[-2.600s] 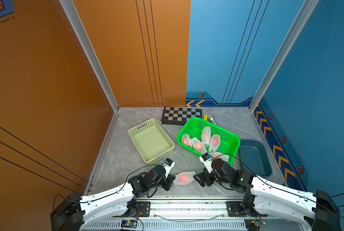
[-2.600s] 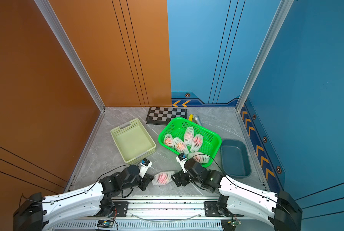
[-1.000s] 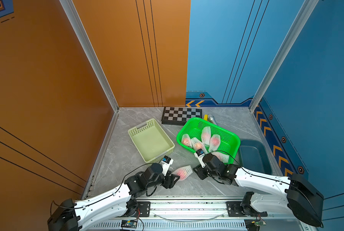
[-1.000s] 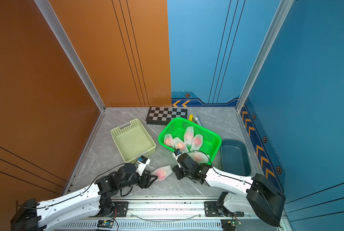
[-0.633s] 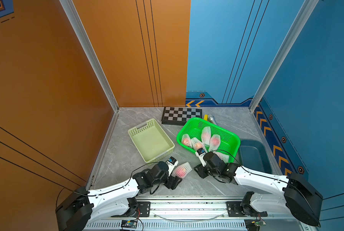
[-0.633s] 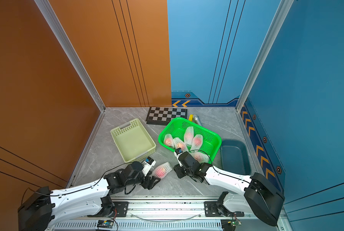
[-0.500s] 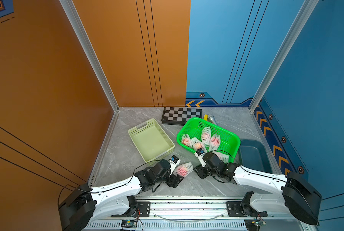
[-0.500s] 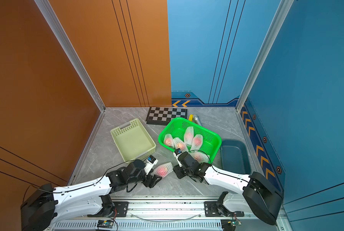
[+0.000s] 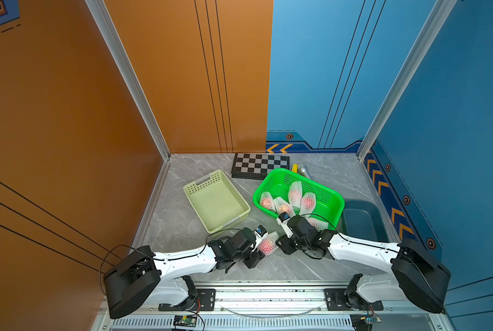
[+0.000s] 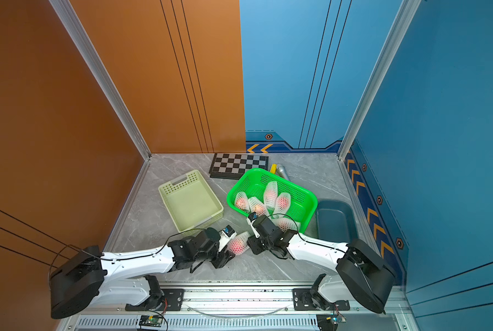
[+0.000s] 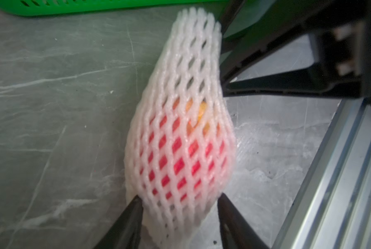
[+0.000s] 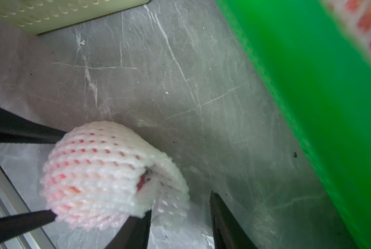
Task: Remove foam nets from apples
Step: Remove the foam net from the apple.
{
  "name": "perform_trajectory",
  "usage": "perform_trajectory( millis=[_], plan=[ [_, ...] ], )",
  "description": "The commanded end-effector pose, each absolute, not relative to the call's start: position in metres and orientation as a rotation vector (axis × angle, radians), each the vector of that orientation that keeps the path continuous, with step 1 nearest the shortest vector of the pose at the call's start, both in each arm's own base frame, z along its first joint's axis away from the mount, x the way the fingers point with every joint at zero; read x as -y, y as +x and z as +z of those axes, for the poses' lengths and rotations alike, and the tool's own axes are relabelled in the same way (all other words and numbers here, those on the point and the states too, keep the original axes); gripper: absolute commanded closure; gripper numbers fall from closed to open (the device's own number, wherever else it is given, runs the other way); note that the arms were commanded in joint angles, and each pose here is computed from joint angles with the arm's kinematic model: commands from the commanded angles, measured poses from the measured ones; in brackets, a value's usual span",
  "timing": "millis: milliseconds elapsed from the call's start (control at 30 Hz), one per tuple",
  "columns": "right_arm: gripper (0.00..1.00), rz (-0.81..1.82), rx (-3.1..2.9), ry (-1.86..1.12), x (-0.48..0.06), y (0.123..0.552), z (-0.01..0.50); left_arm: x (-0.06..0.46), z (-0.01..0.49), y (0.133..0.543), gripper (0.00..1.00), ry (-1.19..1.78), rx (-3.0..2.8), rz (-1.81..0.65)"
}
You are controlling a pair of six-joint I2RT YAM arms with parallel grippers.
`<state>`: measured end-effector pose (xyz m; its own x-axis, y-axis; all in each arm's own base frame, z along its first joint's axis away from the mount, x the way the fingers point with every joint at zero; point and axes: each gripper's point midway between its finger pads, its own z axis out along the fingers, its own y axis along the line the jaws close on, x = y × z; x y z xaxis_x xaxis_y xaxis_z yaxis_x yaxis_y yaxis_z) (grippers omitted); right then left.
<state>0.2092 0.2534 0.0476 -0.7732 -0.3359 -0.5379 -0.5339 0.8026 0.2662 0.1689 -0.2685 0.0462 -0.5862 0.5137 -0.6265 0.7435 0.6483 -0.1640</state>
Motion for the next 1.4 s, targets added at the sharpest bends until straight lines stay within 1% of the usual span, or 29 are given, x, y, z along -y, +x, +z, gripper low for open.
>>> perform_trajectory(
  millis=[0, 100, 267, 433, 533, 667, 700, 833, 900, 967, 1367],
  plan=[
    [0.53, 0.597, -2.483, -0.668, -0.263, 0.216, 0.058, 0.276, 0.052, 0.178, 0.56, 0.985, -2.283, -0.523],
    [0.53, 0.606, -2.479, -0.666, -0.263, 0.216, 0.060, 0.277, 0.052, 0.178, 0.62, 0.989, -2.281, -0.513],
    [0.50, 0.647, -2.469, -0.657, -0.262, 0.212, 0.076, 0.275, 0.049, 0.178, 0.79, 0.989, -2.287, -0.499],
    [0.36, 0.676, -2.458, -0.610, -0.245, 0.212, 0.096, 0.270, 0.046, 0.174, 1.00, 0.989, -2.309, -0.487],
    [0.31, 0.673, -2.444, -0.558, -0.233, 0.219, 0.105, 0.268, 0.044, 0.170, 1.00, 1.004, -2.312, -0.483],
    [0.31, 0.689, -2.420, -0.542, -0.231, 0.223, 0.113, 0.267, 0.048, 0.165, 1.00, 1.025, -2.301, -0.477],
    [0.34, 0.690, -2.418, -0.548, -0.232, 0.224, 0.114, 0.266, 0.049, 0.163, 1.00, 1.031, -2.302, -0.477],
    [0.57, 0.725, -2.418, -0.576, -0.240, 0.224, 0.114, 0.263, 0.052, 0.159, 1.00, 1.035, -2.304, -0.480],
    [0.63, 0.749, -2.413, -0.590, -0.244, 0.223, 0.114, 0.263, 0.052, 0.158, 1.00, 1.035, -2.306, -0.484],
    [0.64, 0.753, -2.412, -0.603, -0.246, 0.222, 0.113, 0.264, 0.051, 0.157, 1.00, 1.040, -2.308, -0.482],
    [0.64, 0.852, -2.418, -0.773, -0.274, 0.199, 0.103, 0.265, 0.052, 0.155, 1.00, 1.052, -2.302, -0.489]
  ],
)
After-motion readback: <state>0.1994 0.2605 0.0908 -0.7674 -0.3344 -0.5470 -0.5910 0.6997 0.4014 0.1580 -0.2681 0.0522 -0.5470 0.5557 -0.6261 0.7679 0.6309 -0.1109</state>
